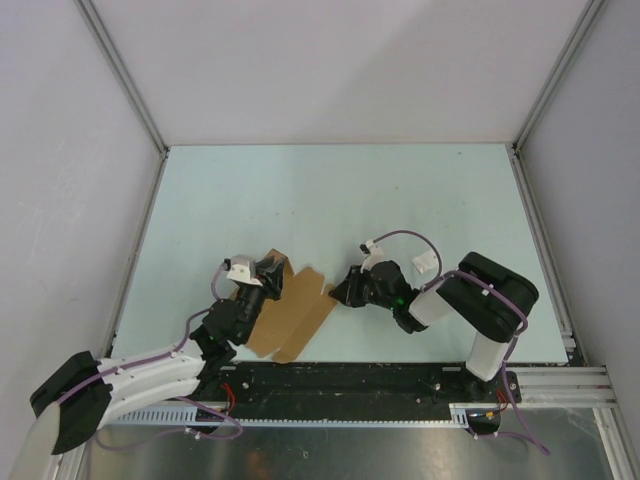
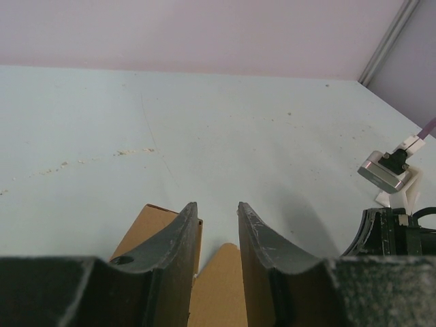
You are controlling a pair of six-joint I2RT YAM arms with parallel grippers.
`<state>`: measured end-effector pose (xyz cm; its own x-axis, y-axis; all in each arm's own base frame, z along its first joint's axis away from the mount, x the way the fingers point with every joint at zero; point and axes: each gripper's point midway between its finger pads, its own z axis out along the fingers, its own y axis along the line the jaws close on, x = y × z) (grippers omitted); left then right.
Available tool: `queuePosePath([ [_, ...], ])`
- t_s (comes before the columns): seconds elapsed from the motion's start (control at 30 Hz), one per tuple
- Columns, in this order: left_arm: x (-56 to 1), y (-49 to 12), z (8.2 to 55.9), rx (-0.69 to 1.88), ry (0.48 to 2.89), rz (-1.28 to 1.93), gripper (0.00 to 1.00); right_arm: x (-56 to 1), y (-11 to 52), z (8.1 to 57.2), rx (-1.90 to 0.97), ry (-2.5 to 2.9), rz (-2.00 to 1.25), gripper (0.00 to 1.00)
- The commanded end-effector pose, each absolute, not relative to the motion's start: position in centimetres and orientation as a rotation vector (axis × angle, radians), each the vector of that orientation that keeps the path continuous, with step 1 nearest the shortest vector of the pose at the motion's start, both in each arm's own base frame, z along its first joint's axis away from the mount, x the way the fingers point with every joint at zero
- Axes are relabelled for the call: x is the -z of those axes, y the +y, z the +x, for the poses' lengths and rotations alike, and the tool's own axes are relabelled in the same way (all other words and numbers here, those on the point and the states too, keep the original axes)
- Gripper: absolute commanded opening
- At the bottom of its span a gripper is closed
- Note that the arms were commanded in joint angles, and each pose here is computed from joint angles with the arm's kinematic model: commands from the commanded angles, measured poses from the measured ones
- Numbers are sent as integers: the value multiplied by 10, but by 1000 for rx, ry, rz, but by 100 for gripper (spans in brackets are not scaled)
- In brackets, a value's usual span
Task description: Fold the paper box
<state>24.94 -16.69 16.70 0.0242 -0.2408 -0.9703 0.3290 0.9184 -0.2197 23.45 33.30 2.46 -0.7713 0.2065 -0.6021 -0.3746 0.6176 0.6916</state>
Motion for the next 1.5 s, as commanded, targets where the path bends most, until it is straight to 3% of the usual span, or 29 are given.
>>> queuePosePath([
  [0.0, -139, -160, 239, 445, 1520, 94, 36, -12, 318, 225, -1016, 2242, -190, 17],
  [0.2, -144, -160, 237, 469, 1500, 88, 36, -37, 312, 238, -954, 2214, -258, 5],
  [0.37, -151, -159, 237, 483, 1477, 70, 36, -99, 299, 265, -872, 2114, -289, 0],
  [0.83, -163, -165, 234, 534, 1455, 79, 36, -171, 273, 257, -971, 2210, -518, 0],
  [1.47, -167, -170, 231, 568, 1458, 92, 36, -213, 242, 292, -714, 2385, -849, 0],
])
